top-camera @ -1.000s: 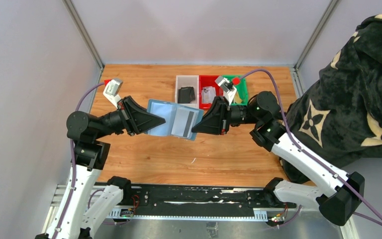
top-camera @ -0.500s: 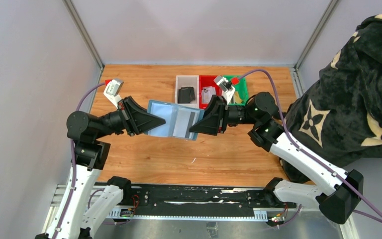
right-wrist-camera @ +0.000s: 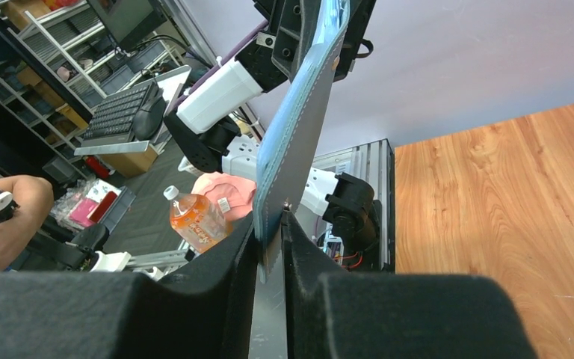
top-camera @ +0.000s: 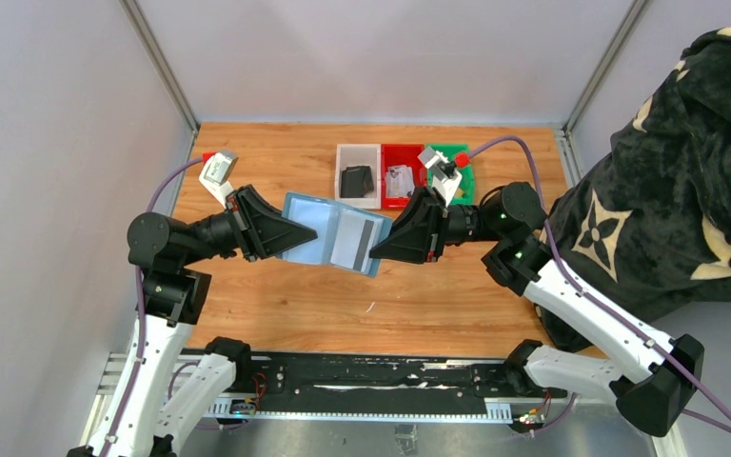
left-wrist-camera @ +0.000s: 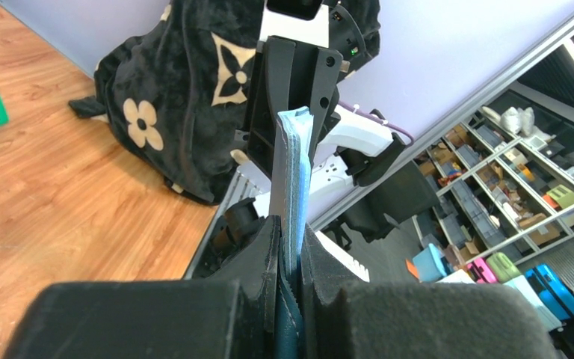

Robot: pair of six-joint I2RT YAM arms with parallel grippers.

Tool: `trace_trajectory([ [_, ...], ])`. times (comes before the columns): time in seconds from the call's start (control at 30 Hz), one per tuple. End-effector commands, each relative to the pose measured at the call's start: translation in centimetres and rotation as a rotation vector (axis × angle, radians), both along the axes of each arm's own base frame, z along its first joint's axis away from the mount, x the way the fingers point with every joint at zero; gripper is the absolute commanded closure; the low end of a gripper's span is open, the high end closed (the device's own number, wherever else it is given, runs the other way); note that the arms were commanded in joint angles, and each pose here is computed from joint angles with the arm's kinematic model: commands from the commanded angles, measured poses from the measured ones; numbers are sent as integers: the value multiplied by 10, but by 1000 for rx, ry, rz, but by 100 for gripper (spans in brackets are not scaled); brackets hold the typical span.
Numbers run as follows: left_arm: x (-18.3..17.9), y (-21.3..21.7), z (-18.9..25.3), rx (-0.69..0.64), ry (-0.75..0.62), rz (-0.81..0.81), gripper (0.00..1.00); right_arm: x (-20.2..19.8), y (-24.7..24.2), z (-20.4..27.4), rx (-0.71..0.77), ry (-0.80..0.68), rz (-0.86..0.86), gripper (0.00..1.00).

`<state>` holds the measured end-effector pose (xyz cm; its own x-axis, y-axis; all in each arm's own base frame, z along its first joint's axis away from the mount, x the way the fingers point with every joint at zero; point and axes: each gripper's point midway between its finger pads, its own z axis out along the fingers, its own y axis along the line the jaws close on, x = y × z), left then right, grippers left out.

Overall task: Take the credit cards out of the card holder
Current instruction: Remove the credit card from the card holder.

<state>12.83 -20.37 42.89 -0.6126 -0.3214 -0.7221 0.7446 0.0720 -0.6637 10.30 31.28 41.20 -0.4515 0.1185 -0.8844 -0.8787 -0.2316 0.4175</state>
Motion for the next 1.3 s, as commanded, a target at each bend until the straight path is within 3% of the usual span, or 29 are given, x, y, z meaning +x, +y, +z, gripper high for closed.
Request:
trace_trajectory([
  [0.0, -9, 1, 13, -12, -51, -15, 100, -8, -1, 2, 8, -29, 29, 80],
  [0.2, -11, 1, 14, -13, -55, -17, 100, -12, -3, 5, 18, -43, 42, 83],
  [0.67, -10, 1, 14, -13, -52, -16, 100, -18, -6, 4, 19, -57, 57, 78],
  [1.27, -10, 1, 16, -13, -56, -17, 100, -20, -7, 5, 17, -65, 74, 87],
])
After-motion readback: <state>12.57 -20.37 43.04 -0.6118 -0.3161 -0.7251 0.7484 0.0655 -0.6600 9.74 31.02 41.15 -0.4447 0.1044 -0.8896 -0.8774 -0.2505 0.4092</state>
